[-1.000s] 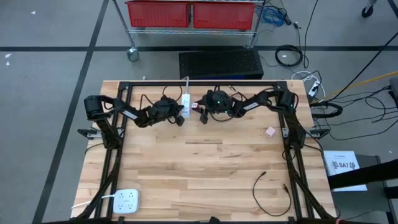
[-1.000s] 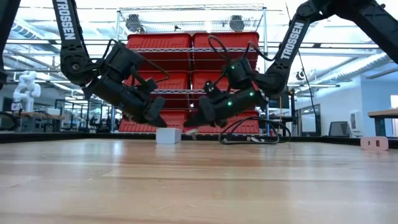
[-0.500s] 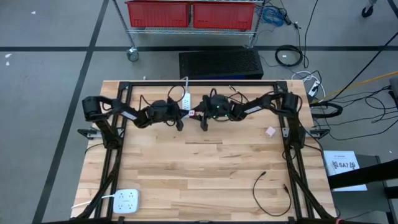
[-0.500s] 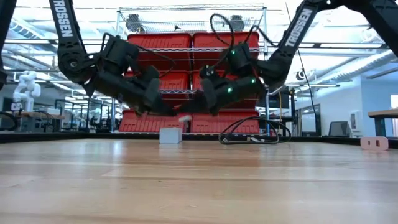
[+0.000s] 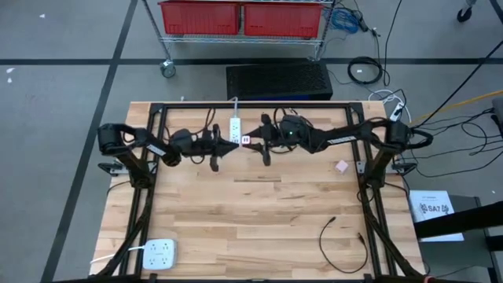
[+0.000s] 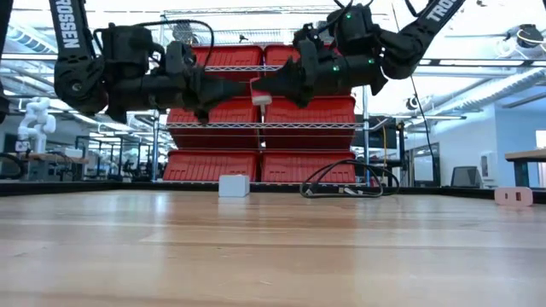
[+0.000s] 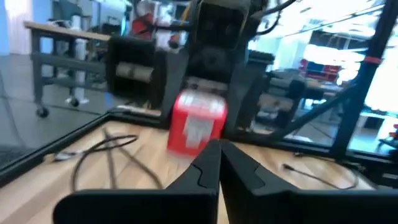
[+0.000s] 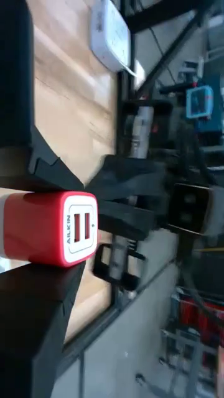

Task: Insert USB
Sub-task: Insert the pink charger adapter into the top white outlet extension

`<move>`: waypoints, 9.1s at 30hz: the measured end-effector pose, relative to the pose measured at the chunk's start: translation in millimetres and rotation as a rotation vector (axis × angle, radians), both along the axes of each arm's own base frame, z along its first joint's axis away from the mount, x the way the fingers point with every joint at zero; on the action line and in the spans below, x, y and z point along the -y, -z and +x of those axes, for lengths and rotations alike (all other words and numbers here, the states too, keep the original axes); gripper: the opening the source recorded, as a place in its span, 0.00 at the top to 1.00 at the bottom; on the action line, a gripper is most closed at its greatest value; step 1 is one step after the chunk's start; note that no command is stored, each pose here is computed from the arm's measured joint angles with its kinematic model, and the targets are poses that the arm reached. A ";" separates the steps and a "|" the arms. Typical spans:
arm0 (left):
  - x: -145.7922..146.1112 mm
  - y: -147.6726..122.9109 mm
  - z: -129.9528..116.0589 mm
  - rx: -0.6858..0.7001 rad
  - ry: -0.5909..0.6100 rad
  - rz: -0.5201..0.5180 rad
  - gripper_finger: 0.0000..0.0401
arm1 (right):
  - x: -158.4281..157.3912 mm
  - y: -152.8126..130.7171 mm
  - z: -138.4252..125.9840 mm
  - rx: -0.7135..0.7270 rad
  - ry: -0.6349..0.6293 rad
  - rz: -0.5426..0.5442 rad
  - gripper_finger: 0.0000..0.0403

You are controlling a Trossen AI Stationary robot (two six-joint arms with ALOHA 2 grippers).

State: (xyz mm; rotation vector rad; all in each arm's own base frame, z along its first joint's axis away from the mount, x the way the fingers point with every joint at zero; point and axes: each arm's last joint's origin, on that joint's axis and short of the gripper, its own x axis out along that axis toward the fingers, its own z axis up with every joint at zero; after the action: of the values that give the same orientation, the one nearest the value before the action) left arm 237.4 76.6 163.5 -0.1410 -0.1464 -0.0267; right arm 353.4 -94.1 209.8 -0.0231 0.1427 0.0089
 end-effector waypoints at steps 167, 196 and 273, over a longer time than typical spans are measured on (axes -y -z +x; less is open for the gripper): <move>-6.7 0.1 40.3 -0.288 0.061 0.054 0.62 | -10.8 -66.2 46.8 -0.618 -0.031 0.103 0.56; -3.8 5.3 41.3 -0.345 0.042 0.060 0.63 | -11.7 -56.9 46.1 -0.752 -0.059 0.137 0.64; -4.0 8.8 40.5 -0.388 -0.003 0.079 0.62 | 2.3 -55.6 54.8 -0.732 -0.015 0.043 0.70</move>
State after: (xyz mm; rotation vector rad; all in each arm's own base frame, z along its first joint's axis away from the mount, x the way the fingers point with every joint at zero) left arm 277.8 80.5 154.8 -0.0650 0.2415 -0.0017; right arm 408.2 -96.5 265.4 0.0235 0.8741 0.0355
